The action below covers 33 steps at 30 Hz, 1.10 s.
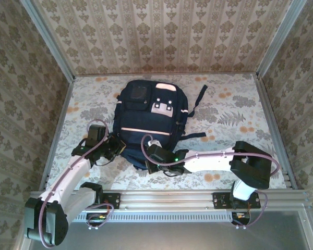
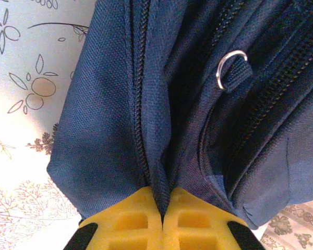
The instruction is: Pack books, pencil case, and school supplies into a backpack
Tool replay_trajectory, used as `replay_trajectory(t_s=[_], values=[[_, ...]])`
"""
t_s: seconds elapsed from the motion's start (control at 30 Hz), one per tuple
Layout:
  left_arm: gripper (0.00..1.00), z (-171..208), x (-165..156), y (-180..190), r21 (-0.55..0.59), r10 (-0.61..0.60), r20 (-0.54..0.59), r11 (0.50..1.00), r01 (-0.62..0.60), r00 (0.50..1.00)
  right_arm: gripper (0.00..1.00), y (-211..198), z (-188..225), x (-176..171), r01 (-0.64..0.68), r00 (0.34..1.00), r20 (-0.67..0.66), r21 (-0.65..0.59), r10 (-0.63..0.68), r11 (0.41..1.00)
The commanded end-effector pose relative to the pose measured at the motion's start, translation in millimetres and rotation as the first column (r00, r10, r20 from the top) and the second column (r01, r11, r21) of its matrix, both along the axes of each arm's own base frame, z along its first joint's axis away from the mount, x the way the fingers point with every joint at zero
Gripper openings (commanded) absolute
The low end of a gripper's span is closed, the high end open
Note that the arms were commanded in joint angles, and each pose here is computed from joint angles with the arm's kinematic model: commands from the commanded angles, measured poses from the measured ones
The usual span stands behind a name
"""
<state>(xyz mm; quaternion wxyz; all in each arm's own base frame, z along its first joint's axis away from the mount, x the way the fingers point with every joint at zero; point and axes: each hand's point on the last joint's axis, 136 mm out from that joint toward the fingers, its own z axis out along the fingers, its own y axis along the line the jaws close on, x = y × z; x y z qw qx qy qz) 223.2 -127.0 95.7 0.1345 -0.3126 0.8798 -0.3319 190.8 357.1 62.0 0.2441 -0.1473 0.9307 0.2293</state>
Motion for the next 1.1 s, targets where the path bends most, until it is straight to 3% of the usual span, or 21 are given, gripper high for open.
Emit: replay_trajectory(t_s=[0.0,0.23,0.33,0.47,0.67,0.73,0.8,0.87,0.97,1.07], values=[[0.05,13,13,19,0.077,0.044,0.067,0.996,-0.049,0.997,0.0,-56,-24,-2,0.053,0.998,-0.01,-0.167,-0.056,0.984],[0.05,18,14,22,0.097,0.039,0.081,0.994,-0.047,0.996,0.0,-77,-17,8,0.069,0.998,0.009,-0.148,-0.069,0.987],[0.09,27,17,22,0.111,0.022,0.106,0.993,-0.034,0.994,0.0,-57,-5,5,0.0,1.0,0.005,-0.063,0.0,0.998],[0.21,43,30,18,0.123,-0.029,0.149,0.992,0.01,0.988,0.0,-21,10,-1,-0.073,0.997,0.012,0.021,0.072,0.997],[0.25,58,49,-2,0.157,-0.239,0.139,0.963,0.217,0.961,0.0,35,20,-5,-0.106,0.994,0.004,0.049,0.106,0.993],[0.35,65,46,13,0.223,-0.221,0.128,0.956,0.189,0.967,0.0,47,17,-2,-0.081,0.996,-0.019,0.073,0.082,0.994],[0.52,79,41,34,0.279,-0.165,0.2,0.954,0.105,0.966,0.0,57,14,1,-0.052,0.998,-0.04,0.106,0.057,0.993],[0.6,87,31,52,0.308,-0.111,0.236,0.951,0.034,0.965,0.0,68,14,4,-0.039,0.998,-0.053,0.136,0.047,0.99],[0.62,86,16,62,0.285,-0.071,0.223,0.959,0.005,0.972,0.0,83,17,8,-0.037,0.997,-0.063,0.162,0.047,0.986],[0.62,68,3,51,0.185,-0.054,0.166,0.982,0.023,0.985,0.0,88,19,12,-0.027,0.998,-0.053,0.167,0.037,0.986]])
